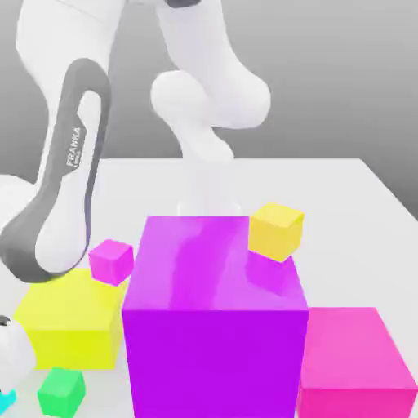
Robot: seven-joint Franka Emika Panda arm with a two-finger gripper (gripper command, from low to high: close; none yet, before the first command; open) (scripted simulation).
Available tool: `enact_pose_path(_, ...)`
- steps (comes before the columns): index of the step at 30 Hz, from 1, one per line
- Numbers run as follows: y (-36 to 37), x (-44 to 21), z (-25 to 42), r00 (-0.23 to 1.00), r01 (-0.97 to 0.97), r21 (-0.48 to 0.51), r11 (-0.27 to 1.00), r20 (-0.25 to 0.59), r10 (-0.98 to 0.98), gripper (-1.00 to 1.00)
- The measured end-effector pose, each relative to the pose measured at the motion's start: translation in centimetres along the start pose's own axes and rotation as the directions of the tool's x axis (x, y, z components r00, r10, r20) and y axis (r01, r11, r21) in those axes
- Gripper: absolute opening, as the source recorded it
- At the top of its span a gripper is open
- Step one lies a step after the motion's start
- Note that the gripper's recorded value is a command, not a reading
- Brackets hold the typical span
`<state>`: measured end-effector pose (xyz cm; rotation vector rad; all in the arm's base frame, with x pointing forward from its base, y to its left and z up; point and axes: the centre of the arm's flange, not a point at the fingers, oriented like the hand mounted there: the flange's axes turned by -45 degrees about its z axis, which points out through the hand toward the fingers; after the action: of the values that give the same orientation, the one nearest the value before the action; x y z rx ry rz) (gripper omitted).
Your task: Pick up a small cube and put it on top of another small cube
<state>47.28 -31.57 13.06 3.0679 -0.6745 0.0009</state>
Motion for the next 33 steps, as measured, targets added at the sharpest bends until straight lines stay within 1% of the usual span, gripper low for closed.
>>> enact_pose_path(7, 0.0, 0.0, -0.1, 1.0, 0.0, 0.001, 1.0, 0.001, 0.0, -1.0)
enact_pose_path(11, 0.2, 0.0, -5.0, 1.0, 0.002, 0.001, 1.0, 0.003, -0.002, -1.0)
enact_pose_path(14, -0.7, 0.2, -8.0, 0.994, 0.103, 0.008, 0.995, 0.033, -0.104, -1.0)
enact_pose_path(18, -5.0, -0.2, -13.5, 0.951, 0.299, 0.047, 0.953, 0.071, -0.302, -1.0)
enact_pose_path(22, -11.6, -2.1, -18.5, 0.905, 0.415, 0.076, 0.907, 0.066, -0.42, -1.0)
enact_pose_path(27, -21.5, -7.1, -24.0, 0.838, 0.539, 0.084, 0.838, 0.045, -0.543, -1.0)
enact_pose_path(33, -28.2, -14.6, -29.5, 0.779, 0.624, 0.066, 0.778, 0.024, -0.627, -1.0)
